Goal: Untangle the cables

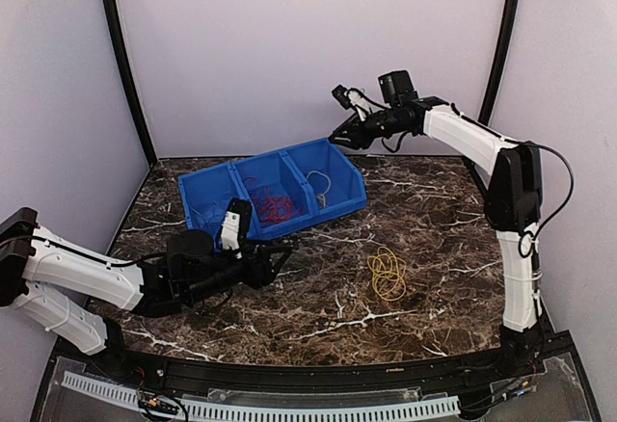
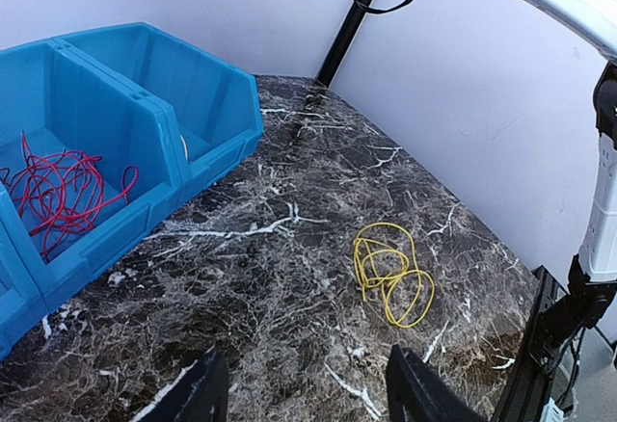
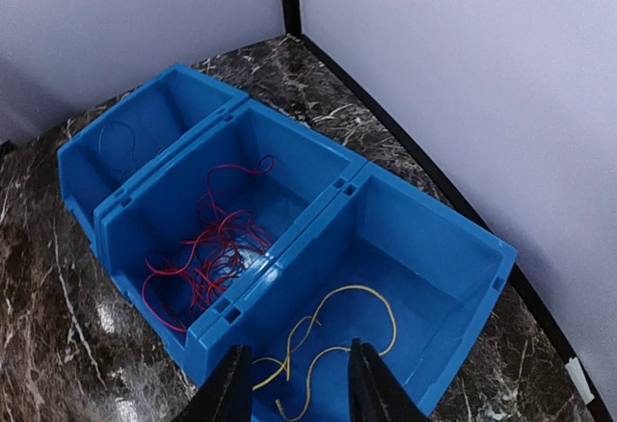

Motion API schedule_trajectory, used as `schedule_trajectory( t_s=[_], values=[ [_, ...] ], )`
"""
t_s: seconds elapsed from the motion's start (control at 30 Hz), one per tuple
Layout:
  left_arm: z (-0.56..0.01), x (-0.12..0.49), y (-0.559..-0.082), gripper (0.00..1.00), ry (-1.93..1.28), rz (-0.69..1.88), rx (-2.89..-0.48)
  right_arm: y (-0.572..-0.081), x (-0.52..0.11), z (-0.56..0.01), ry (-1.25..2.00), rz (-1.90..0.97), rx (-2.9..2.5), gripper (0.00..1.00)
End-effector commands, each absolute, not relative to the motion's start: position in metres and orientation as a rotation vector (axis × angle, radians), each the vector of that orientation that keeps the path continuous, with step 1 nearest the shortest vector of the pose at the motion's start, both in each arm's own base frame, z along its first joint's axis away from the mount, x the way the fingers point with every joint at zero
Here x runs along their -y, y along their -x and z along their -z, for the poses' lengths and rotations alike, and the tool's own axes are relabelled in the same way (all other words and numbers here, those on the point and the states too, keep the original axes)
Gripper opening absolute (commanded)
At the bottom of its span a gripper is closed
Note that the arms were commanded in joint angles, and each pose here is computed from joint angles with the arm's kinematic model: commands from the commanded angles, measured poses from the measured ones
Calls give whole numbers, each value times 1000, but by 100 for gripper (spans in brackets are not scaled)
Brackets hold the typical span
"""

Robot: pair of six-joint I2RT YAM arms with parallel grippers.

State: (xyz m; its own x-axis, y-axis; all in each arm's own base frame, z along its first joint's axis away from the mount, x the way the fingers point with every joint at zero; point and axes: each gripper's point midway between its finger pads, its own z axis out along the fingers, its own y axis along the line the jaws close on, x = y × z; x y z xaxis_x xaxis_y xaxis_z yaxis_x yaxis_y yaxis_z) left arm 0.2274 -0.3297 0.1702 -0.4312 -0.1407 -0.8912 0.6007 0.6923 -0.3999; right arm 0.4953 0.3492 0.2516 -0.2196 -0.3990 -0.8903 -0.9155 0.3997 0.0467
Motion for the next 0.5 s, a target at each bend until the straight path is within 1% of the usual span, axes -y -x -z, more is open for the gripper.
schedule_trajectory(
  t_s=[0.0,0.1,0.3,0.47],
  values=[
    [-173,328,-228,58,-358,852,-1835,-480,-348,-261,1182,-723,-1811,39],
    [-170,331,-229,58,-366,844,-1845,-461,-339,-264,1206,-724,-1822,40],
    [-160,337,-234,61,-382,798,-1893,-396,-304,-247,1328,-670,-1849,42],
    [-155,343,-237,62,-404,787,-1894,-339,-272,-201,1447,-665,-1984,51]
  ],
)
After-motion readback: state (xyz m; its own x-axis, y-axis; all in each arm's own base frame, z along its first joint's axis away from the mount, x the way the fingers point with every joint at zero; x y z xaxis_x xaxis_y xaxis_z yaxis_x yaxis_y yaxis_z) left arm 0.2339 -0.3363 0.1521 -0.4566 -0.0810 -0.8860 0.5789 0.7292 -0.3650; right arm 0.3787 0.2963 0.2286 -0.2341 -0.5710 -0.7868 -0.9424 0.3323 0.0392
